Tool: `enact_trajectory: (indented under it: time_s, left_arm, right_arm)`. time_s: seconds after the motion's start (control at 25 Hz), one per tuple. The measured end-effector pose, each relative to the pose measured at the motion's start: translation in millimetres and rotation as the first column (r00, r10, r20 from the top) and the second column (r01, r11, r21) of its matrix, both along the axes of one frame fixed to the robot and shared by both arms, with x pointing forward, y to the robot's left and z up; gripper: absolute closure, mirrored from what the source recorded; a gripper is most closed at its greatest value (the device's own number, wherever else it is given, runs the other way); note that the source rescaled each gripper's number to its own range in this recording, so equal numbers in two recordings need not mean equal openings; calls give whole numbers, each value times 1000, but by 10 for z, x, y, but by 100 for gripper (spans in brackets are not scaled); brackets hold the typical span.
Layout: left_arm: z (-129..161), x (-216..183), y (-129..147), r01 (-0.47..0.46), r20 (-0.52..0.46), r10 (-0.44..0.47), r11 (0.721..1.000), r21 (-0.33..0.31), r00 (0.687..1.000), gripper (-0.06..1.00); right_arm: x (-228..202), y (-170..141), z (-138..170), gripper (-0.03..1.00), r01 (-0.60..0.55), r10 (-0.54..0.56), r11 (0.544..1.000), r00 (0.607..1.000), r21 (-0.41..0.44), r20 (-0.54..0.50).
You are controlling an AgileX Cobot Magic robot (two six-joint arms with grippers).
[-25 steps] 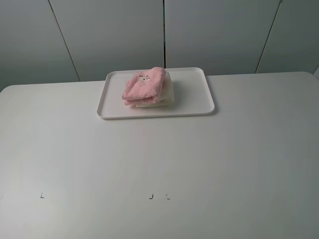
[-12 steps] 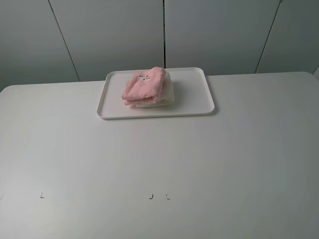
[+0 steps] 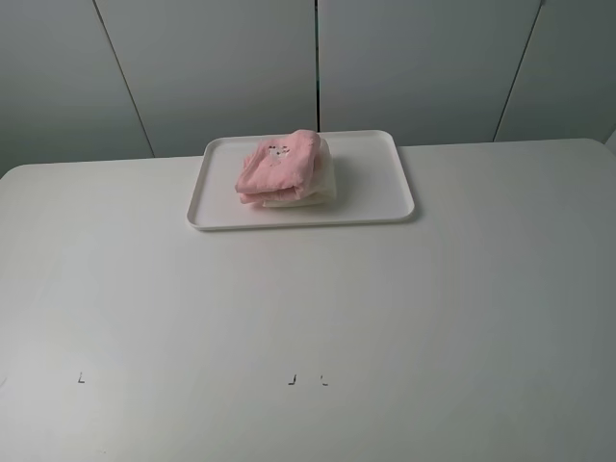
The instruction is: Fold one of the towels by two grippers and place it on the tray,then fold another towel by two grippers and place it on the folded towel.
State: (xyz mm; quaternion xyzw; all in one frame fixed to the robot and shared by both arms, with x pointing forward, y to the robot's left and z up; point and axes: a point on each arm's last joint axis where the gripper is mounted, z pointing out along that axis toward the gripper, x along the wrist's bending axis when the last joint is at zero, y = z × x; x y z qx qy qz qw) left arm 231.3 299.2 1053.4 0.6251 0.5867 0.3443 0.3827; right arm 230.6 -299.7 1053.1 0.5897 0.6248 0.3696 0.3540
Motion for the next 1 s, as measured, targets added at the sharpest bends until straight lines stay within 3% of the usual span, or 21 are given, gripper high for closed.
enact_trajectory:
  time_s: [0.48,1.0]
  left_arm:
    - [0,-1,-11,17,1,-17,1000,7,1000,-6]
    - [0,-1,-11,20,1,-20,1000,12,1000,-6]
  right_arm:
    - [0,0,0,-3,-13,13,1000,1000,-24,1]
    - [-1,21,0,-3,-22,22,1000,1000,7,0]
